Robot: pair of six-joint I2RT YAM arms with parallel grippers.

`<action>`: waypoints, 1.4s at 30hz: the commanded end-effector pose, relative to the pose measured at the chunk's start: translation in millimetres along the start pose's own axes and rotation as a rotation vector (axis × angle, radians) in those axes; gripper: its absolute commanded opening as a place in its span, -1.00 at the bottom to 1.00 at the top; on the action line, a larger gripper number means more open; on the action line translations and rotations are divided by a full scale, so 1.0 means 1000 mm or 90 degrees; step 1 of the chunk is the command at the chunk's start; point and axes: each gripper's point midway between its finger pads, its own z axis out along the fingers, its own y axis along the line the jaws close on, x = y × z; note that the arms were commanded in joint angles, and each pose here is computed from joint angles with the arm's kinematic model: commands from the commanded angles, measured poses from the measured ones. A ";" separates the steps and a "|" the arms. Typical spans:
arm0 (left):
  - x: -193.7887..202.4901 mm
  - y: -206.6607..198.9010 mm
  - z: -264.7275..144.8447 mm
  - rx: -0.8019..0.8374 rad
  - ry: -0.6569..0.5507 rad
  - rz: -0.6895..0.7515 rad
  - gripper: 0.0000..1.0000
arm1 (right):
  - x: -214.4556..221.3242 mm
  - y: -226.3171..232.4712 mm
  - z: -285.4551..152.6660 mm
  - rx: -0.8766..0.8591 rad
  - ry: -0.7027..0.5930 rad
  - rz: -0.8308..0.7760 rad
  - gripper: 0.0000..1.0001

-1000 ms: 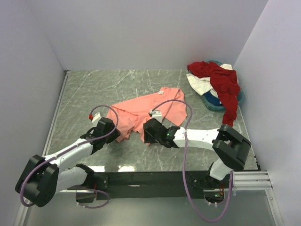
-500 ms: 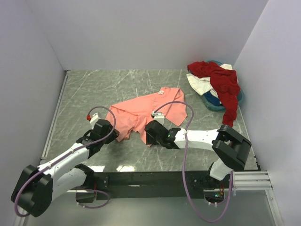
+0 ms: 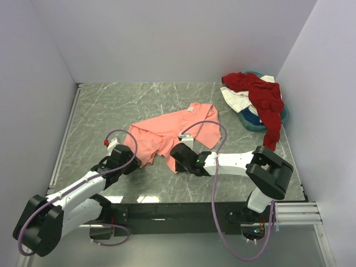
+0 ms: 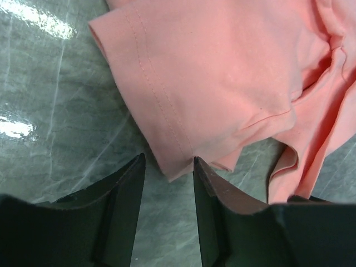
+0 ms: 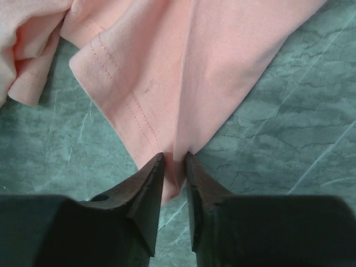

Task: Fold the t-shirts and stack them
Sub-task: Flatten the tshirt out

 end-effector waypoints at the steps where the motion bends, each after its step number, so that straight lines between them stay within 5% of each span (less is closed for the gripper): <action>1: 0.002 -0.007 0.001 0.022 0.007 -0.008 -0.07 | -0.005 0.004 0.002 -0.003 -0.017 0.009 -0.44; 17: -0.002 -0.020 0.001 0.047 0.009 -0.003 -0.25 | -0.008 0.004 0.000 0.001 -0.022 0.008 -0.83; 28: -0.016 -0.025 -0.006 0.038 -0.015 0.004 -0.88 | -0.019 0.001 -0.010 0.011 -0.042 0.006 -1.00; 37: -0.055 -0.026 -0.035 -0.004 -0.099 0.001 -0.99 | -0.084 -0.032 -0.072 0.050 -0.155 0.031 -1.00; 42: -0.101 -0.039 -0.069 -0.017 -0.191 -0.024 -0.99 | -0.149 -0.066 -0.151 0.046 -0.277 0.085 -1.00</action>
